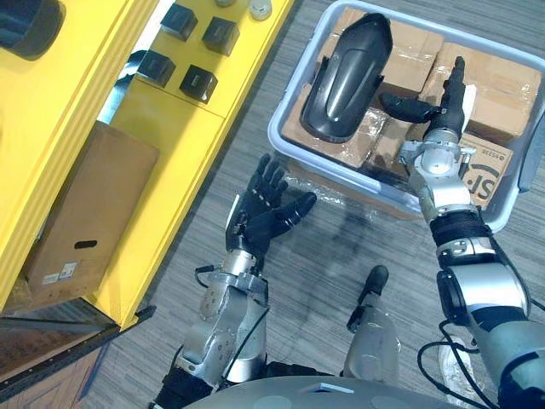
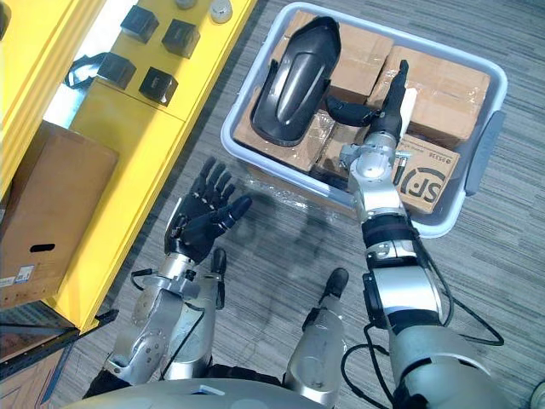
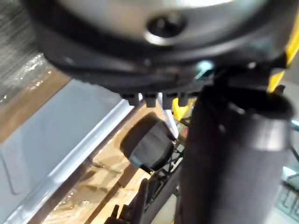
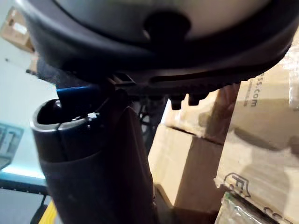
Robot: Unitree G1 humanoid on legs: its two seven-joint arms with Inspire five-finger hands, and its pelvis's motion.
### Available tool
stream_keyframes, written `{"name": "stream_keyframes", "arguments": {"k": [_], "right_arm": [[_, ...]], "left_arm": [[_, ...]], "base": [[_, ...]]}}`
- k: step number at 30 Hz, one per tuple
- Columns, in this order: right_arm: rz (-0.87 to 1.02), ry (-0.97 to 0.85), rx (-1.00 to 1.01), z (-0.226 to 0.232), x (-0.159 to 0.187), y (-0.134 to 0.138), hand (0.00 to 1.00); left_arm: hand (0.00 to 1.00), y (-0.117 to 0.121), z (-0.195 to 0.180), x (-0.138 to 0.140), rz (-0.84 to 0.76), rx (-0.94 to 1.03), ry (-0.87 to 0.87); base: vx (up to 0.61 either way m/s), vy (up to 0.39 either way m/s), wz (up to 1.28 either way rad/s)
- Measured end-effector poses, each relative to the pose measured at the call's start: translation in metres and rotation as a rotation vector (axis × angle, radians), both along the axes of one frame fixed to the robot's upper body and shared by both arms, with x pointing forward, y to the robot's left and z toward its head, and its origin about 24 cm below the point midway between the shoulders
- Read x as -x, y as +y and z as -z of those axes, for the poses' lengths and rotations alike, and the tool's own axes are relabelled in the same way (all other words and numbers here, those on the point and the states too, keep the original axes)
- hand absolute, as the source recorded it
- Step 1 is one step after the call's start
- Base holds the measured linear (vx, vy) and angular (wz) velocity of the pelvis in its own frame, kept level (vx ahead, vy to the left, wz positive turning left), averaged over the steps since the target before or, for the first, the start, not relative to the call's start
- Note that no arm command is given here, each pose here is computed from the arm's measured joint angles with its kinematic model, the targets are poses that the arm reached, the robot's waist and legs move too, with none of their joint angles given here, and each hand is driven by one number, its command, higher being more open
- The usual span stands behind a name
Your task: Walk over and take three plastic housings, then place them on the shelf
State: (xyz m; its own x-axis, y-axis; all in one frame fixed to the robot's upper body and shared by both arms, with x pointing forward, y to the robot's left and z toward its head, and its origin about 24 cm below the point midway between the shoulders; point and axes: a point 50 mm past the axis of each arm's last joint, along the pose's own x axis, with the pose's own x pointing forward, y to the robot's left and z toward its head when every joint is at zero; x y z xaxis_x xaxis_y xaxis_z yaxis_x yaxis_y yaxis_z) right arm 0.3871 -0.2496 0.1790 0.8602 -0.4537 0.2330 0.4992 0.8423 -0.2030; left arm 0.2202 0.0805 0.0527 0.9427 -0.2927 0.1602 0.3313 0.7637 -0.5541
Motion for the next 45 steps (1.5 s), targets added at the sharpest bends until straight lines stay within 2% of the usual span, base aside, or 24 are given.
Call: {"name": "stream_keyframes", "arguments": {"k": [6, 15, 16, 21, 25, 31, 33, 45], "right_arm": [[0.001, 0.036, 0.075, -0.027, -0.01, -0.005, 1.0], [-0.028, 0.142, 0.141, -0.031, -0.014, -0.01, 1.0], [-0.032, 0.147, 0.148, -0.032, -0.014, -0.01, 0.0], [-0.027, 0.209, 0.196, -0.033, -0.015, -0.013, 0.0], [0.049, 0.271, 0.25, -0.041, -0.012, -0.029, 0.0], [0.143, 0.37, 0.416, -0.033, -0.011, -0.03, 0.0], [0.167, 0.387, 0.417, -0.032, -0.01, -0.033, 0.0], [0.227, 0.374, 0.476, -0.044, -0.008, -0.038, 0.0]], "left_arm": [[1.0, -0.012, 0.004, 0.002, 0.035, 0.02, 0.022], [1.0, -0.017, 0.017, 0.004, 0.045, 0.005, 0.082], [1.0, -0.017, 0.017, 0.004, 0.044, 0.006, 0.083], [1.0, -0.017, 0.019, 0.004, 0.044, 0.006, 0.092], [1.0, -0.021, 0.02, 0.007, 0.059, 0.005, 0.099], [1.0, -0.024, 0.029, 0.01, 0.053, -0.006, 0.146], [1.0, -0.023, 0.028, 0.01, 0.046, -0.006, 0.144], [1.0, -0.017, 0.027, 0.009, -0.003, 0.014, 0.121]], "base": [[-0.05, -0.017, 0.08], [-0.04, -0.018, 0.05], [-0.06, -0.026, 0.03], [-0.03, -0.014, 0.03], [-0.01, -0.003, 0.01], [0.0, 0.0, 0.0], [0.0, -0.004, 0.02], [0.0, -0.004, -0.01]]}}
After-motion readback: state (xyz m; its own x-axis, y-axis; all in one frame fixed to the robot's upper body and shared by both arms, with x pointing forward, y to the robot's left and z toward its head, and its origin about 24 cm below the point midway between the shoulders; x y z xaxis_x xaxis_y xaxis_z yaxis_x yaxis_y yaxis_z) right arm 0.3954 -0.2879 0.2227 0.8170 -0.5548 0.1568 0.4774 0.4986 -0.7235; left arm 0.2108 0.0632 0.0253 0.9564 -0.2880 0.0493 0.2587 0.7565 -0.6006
